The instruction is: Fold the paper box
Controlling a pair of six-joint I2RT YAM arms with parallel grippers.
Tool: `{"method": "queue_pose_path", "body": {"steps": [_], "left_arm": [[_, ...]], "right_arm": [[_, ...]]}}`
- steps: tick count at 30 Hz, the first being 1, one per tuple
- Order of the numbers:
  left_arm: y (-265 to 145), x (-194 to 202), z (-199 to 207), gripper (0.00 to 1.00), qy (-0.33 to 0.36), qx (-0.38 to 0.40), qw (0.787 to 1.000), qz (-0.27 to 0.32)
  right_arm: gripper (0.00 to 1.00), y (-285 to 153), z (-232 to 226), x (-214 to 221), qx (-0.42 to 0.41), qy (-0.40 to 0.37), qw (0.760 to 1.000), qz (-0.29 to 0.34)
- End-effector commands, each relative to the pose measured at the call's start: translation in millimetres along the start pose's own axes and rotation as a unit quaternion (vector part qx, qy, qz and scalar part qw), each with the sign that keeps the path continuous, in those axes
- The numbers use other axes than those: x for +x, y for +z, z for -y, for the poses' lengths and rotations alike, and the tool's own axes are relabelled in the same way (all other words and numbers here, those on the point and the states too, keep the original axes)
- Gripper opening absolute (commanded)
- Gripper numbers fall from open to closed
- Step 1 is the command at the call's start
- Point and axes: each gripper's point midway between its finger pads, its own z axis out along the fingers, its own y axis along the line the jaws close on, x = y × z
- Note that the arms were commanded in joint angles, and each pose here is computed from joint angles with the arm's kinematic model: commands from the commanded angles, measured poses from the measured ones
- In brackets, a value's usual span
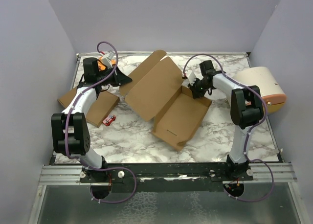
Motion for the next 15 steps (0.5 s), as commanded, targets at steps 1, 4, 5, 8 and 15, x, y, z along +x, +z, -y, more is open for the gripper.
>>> {"method": "queue_pose_path", "body": {"steps": [1,4,5,8,15], "left_arm": [[-6,-16,17,0.0,0.034,0.011,0.999,0.019],[-7,-18,19,0.0,0.035,0.013,0.999,0.021],[-6,-17,19,0.0,0.035,0.013,0.999,0.021],[-7,-18,20,0.0,0.035,0.014,0.999,0.022],[-9,-20,24,0.0,0.04,0.015,0.999,0.025]], "right_arm": [[0.01,-14,22,-7,0.085,-0.028,0.996,-0.002],[0.09,-15,18,-6,0.084,-0.029,0.996,-0.004],[0.15,-15,17,-6,0.083,-0.03,0.996,-0.004],[0.25,-14,15,-6,0.077,-0.029,0.997,-0.002],[0.36,-24,8,-18,0.061,-0.026,0.998,0.017]]}}
